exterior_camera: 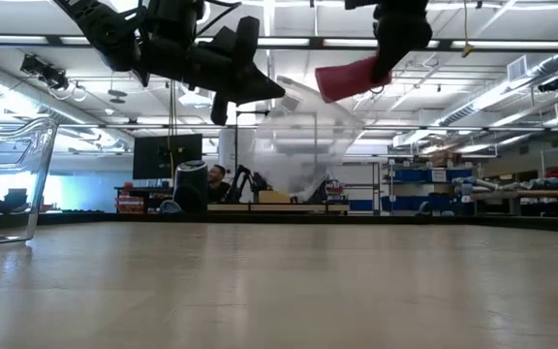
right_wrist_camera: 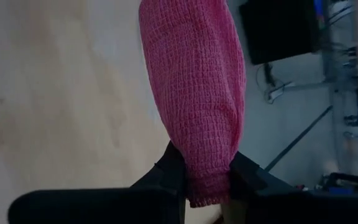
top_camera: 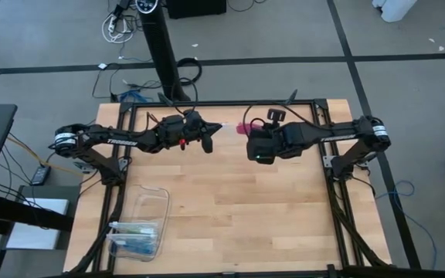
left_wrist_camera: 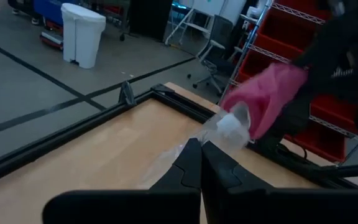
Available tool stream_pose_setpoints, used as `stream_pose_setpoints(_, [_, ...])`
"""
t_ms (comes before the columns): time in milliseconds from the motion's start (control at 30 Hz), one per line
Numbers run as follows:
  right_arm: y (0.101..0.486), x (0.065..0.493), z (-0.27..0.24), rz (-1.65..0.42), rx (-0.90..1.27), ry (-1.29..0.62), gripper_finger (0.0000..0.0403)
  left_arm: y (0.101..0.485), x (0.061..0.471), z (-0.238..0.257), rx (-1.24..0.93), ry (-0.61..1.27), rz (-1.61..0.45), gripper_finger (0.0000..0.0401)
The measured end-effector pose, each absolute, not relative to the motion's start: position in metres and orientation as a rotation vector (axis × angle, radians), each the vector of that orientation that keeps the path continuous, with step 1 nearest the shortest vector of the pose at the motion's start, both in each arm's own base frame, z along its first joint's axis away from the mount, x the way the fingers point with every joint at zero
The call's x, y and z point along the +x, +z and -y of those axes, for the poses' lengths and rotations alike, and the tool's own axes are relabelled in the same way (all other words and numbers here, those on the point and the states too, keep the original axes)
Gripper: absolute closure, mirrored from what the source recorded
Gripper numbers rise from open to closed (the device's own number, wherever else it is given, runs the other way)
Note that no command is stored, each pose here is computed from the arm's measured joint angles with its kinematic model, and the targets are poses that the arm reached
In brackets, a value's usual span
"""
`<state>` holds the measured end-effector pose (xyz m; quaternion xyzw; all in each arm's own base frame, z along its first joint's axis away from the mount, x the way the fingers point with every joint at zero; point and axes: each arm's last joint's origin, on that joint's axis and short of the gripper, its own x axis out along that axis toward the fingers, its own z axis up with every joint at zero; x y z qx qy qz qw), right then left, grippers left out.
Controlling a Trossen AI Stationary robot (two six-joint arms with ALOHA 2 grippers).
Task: Roll bandage
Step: Put the rolled pink bandage into the transparent zip bag
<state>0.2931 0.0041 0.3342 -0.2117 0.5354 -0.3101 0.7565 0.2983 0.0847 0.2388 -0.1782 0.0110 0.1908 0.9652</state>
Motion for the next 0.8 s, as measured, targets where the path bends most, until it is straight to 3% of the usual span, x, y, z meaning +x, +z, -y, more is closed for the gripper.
stream_pose_setpoints(400, [0.316, 0.309, 0.015, -1.269, -0.450, -0.600, 0.0344, 0.242, 0.300, -0.080, -0.375, 0.358, 0.006, 0.0401])
stream_pose_setpoints(800, [0.316, 0.331, 0.024, -1.168, -0.453, -0.403, 0.0344, 0.243, 0.301, -0.075, -0.375, 0.339, 0.014, 0.0401])
